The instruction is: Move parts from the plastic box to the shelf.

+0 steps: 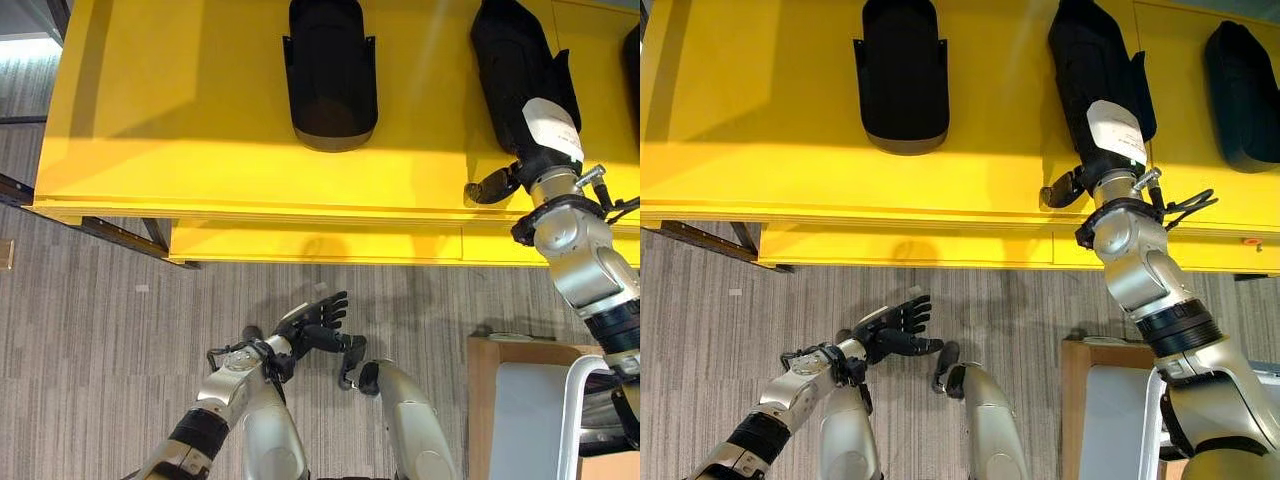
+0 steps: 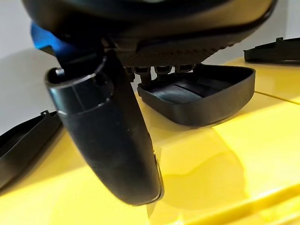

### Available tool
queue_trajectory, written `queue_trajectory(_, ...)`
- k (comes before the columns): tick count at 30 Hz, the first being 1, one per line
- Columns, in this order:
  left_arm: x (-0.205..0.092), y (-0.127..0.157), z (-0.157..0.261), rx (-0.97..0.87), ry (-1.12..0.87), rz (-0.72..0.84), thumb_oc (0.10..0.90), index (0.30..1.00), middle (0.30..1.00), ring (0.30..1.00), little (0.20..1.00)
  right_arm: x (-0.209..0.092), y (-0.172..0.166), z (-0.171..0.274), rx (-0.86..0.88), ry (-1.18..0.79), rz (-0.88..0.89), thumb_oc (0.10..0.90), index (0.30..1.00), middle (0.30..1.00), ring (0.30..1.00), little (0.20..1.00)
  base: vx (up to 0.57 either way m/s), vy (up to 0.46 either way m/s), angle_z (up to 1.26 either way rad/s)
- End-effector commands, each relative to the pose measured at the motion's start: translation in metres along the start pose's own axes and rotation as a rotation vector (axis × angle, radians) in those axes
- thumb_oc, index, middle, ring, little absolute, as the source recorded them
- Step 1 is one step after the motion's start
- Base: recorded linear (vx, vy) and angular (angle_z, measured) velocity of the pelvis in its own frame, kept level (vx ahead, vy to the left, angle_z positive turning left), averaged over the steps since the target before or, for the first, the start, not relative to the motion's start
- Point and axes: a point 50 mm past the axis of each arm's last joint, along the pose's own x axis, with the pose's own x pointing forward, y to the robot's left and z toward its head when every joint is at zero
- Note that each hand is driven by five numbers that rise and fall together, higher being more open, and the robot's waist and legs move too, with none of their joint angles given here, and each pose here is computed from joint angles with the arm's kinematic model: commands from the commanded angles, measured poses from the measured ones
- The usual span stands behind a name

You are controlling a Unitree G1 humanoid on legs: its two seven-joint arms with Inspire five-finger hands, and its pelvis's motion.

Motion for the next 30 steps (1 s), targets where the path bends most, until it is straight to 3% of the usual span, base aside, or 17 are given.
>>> queue_trajectory(1,0.006,-0.023,0.015,0.037,-0.081,-0.101,0.900,1.000,1.000,1.000,1.000,0.019,-0.051,0.023,0.044,-0.051,-0.209,0.900,1.000,1.000,1.000,1.000,0.00,0.000,0.00)
queue_trajectory(9,0.011,-0.027,0.022,0.054,-0.074,-0.103,0.900,1.000,1.000,1.000,1.000,0.024,-0.042,0.021,0.117,-0.014,-0.167,0.900,1.000,1.000,1.000,1.000,-0.02,-0.007,0.01)
queue_trajectory(30,0.014,-0.032,0.027,0.036,-0.087,-0.102,0.900,1.000,1.000,1.000,1.000,0.019,-0.035,0.035,0.095,-0.086,-0.119,0.900,1.000,1.000,1.000,1.000,0.00,0.010,0.00)
